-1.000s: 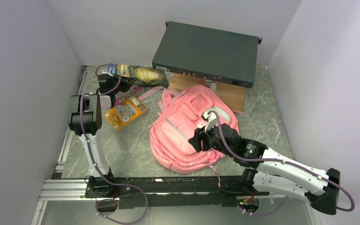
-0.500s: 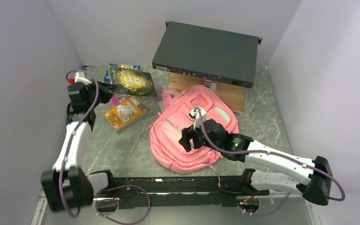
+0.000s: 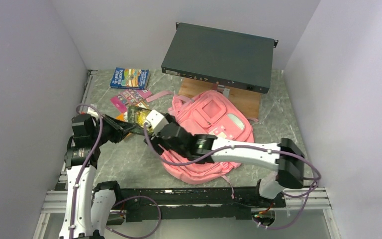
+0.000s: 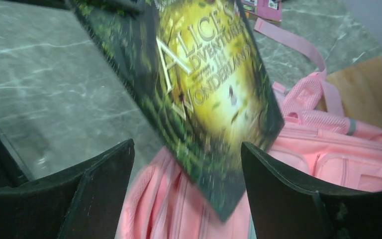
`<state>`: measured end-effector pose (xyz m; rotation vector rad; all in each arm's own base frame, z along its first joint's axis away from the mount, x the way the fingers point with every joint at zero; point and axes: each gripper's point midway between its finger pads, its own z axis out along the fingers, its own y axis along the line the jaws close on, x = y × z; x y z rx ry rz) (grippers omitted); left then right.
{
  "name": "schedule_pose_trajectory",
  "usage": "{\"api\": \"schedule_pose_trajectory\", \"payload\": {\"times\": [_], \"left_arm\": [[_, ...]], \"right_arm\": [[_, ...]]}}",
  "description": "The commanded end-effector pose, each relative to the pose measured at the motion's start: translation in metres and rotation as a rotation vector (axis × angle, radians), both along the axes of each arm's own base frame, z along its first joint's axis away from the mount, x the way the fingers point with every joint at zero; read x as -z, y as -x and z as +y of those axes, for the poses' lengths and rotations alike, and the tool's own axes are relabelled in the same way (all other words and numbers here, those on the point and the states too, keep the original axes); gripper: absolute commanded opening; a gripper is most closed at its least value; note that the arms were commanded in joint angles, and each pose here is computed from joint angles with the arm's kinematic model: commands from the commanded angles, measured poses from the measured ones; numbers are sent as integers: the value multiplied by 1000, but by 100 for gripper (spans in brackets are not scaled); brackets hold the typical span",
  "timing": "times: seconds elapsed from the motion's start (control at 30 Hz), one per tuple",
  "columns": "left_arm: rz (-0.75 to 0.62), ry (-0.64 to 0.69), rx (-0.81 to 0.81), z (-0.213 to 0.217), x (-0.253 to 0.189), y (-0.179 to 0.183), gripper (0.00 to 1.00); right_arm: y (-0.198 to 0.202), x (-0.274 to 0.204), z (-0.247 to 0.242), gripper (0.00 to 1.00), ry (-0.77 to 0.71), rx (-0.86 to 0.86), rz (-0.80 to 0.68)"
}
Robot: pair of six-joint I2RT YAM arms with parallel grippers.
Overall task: Pack the student bag
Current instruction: Pick up the book from the center of the board, then place the book in the student bag.
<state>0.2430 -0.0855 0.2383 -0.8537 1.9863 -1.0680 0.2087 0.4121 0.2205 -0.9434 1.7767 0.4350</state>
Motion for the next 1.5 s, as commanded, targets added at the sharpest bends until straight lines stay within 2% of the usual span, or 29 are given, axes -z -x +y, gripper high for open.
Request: {"api": "schedule_pose_trajectory", "payload": {"times": [0.0, 0.07, 0.17, 0.27, 0.33, 0.37, 0.4, 0.43, 0.47, 0.53, 0.57, 0.6, 0.77, 0.87, 1.0, 1.07, 1.17, 1.2, 1.47], "left_arm": [[2, 110, 69, -19, -26, 19, 0], [25, 154, 86, -24, -27, 23, 0], [44, 179, 77, -25, -28, 27, 0], [48, 199, 73, -26, -31, 28, 0], [39, 224, 101, -30, -34, 30, 0], [5, 231, 120, -32, -39, 27, 0], [-24, 235, 142, -34, -43, 26, 0], [-50, 235, 166, -36, -46, 25, 4], [-86, 229, 197, -38, -52, 24, 18], [-185, 197, 280, -44, -66, 24, 59], [-230, 176, 326, -47, -74, 27, 69], [-277, 152, 365, -49, -83, 29, 73], [-521, -53, 484, -52, -126, 39, 80], [-715, -213, 545, -55, -149, 50, 84], [-872, -299, 707, -71, -150, 67, 88], [-872, -268, 830, -87, -139, 74, 88], [-844, -259, 1013, -116, -117, 90, 99], [-835, -263, 1057, -124, -110, 96, 100], [-797, -156, 1260, -142, -74, 135, 93]], "right_arm": [[-23, -2, 10, 80, 117, 97, -189], [-32, 5, 8, 77, 198, 175, -261], [-40, 16, 2, 69, 298, 267, -314], [-41, 20, -2, 57, 274, 289, -326], [-38, 19, -5, 33, 242, 276, -316], [-35, 18, -7, 26, 224, 265, -311], [-31, 17, -5, 6, 207, 231, -301], [-27, 17, -6, 0, 200, 197, -290], [-22, 11, -7, 0, 182, 163, -280], [-16, 7, -18, 0, 177, 137, -248], [-12, 2, -23, 0, 156, 107, -214], [-8, -4, -28, 0, 134, 80, -184], [15, -48, -67, 0, -53, -60, 8], [38, -55, -88, 0, -184, -253, 266], [92, -51, -102, 0, -202, -533, 552], [124, -56, -105, 0, -252, -683, 653], [153, -66, -111, 0, -320, -828, 740], [159, -68, -112, 0, -330, -858, 749], [176, -61, -119, 0, -339, -935, 780]]}}
